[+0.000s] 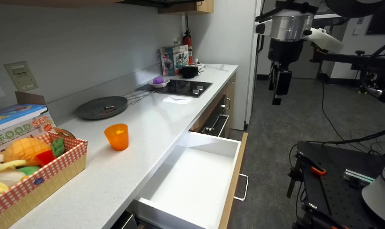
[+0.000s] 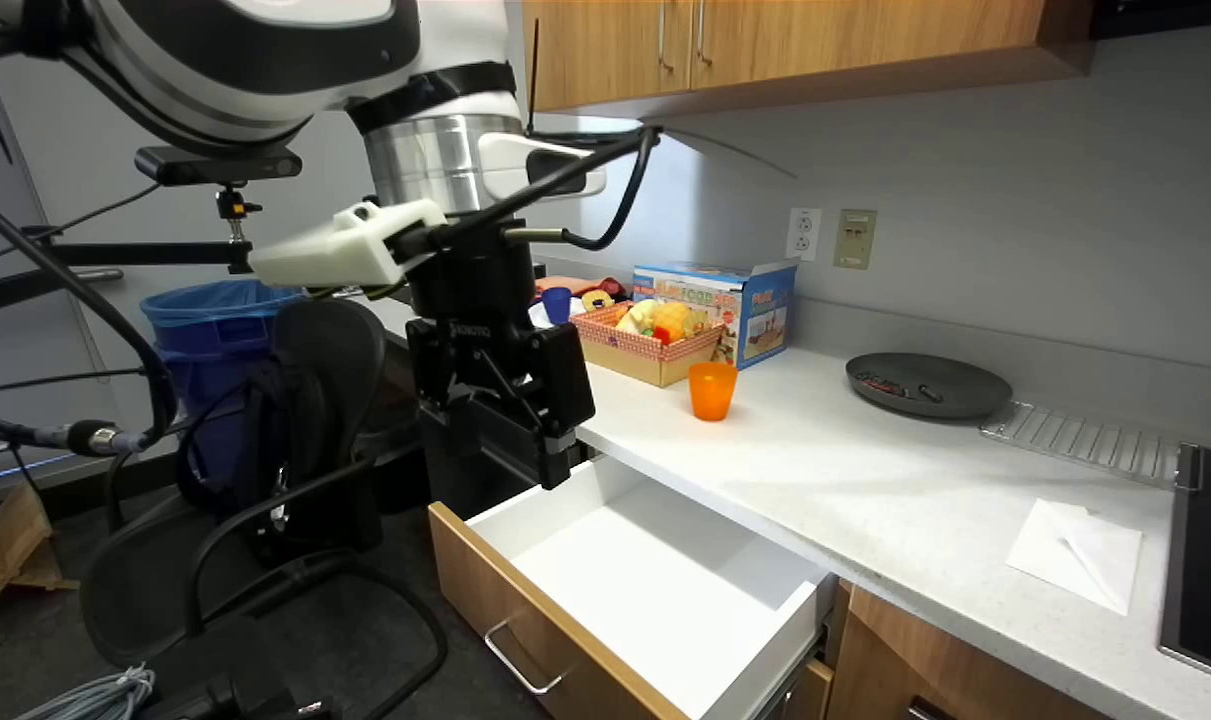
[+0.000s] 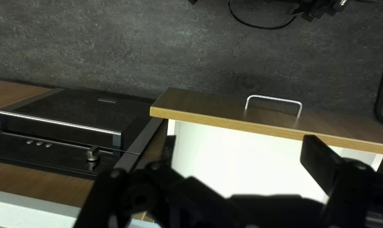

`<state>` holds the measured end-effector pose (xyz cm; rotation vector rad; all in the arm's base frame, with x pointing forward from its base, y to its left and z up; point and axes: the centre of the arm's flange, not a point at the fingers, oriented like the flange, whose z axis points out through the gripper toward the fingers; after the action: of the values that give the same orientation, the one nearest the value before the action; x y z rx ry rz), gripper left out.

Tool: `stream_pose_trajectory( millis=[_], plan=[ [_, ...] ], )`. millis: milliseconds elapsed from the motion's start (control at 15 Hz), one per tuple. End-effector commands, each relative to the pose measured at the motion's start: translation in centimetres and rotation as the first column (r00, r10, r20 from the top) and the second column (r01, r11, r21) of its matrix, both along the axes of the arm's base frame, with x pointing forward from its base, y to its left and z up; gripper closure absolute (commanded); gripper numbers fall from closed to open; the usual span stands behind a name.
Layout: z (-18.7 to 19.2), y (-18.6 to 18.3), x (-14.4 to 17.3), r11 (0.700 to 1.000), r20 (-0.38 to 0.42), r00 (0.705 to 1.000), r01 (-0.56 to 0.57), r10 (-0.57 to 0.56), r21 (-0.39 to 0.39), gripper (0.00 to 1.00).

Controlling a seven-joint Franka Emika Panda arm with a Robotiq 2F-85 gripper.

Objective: Close the open drawer

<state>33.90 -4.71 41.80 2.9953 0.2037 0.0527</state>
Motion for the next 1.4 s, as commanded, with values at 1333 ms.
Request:
stream_pose_trajectory(
  millis=[1333],
  plan=[
    [-2.1,-0.4,1.0,0.999,0.002,1.000,0.009,-0.009,0.035,0.00]
  ],
)
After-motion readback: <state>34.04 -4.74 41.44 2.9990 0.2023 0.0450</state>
